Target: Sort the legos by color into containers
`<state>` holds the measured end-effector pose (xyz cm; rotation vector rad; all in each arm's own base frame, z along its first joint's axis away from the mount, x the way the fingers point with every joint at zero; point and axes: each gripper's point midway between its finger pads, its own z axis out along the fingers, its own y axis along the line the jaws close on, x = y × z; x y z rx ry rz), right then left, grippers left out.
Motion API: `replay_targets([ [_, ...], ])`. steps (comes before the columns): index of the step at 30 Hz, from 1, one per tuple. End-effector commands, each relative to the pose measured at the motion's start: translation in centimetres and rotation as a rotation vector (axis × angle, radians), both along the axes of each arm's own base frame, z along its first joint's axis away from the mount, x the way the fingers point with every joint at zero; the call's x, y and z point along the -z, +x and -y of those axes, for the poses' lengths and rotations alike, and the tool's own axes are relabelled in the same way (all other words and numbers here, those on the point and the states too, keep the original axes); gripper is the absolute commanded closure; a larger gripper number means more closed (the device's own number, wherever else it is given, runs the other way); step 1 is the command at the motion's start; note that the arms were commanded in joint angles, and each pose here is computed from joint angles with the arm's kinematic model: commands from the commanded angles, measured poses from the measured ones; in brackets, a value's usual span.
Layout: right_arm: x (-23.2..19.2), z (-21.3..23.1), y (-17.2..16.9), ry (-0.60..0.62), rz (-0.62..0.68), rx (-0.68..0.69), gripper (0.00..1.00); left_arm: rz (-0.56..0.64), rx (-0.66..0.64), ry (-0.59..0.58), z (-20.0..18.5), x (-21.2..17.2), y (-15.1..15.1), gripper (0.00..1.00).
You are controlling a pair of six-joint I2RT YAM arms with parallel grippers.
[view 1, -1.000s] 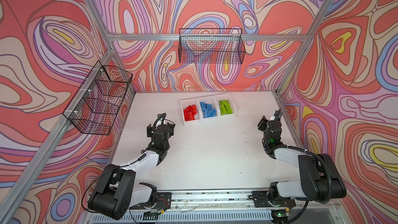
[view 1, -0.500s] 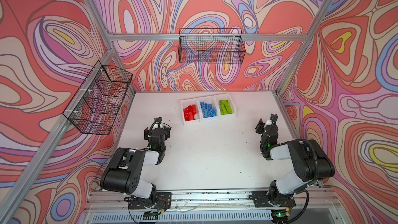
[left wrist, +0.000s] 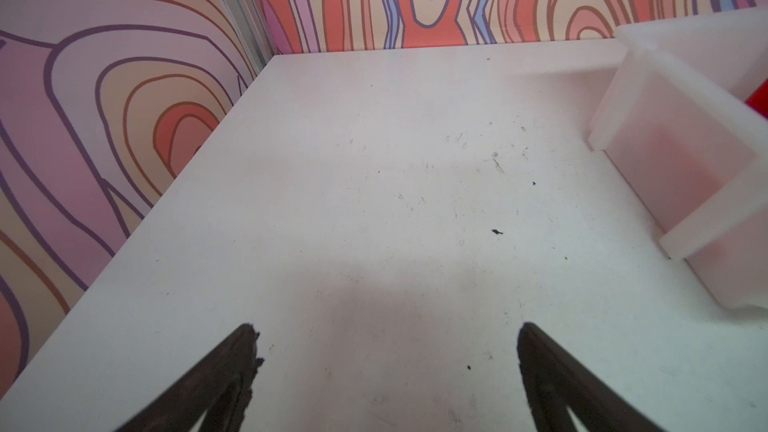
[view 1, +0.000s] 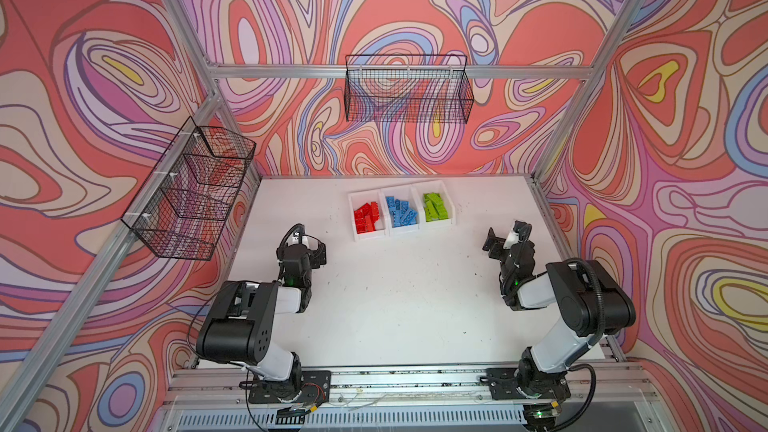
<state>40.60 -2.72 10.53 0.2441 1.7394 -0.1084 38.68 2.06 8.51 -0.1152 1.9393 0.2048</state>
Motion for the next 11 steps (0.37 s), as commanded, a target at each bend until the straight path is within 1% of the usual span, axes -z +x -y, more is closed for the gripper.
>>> replay_targets([
  [1,-0.6,-0.4,0.2,-0.018,0.022,-0.014,0.02,0.042,0.006,-0.015,0.1,-0.7,0.5,0.00],
  [3,-0.5,-0.4,0.2,-0.018,0.021,-0.016,0.02,0.022,0.004,-0.021,0.1,-0.6,0.4,0.00],
  [5,-0.4,-0.4,0.4,-0.022,0.013,-0.015,0.02,0.039,0.005,-0.015,0.1,-0.7,0.4,0.00],
  [8,-0.5,-0.4,0.4,-0.023,0.017,-0.015,0.02,0.032,0.005,-0.016,0.1,-0.6,0.4,0.00],
  [10,-0.5,-1.1,0.4,-0.030,0.014,-0.058,0.02,0.030,0.005,-0.018,0.1,-0.6,0.4,0.00],
  [11,-0.1,-1.7,0.8,-0.037,-0.010,-0.095,0.02,0.029,0.005,-0.017,0.1,-0.6,0.4,0.00],
])
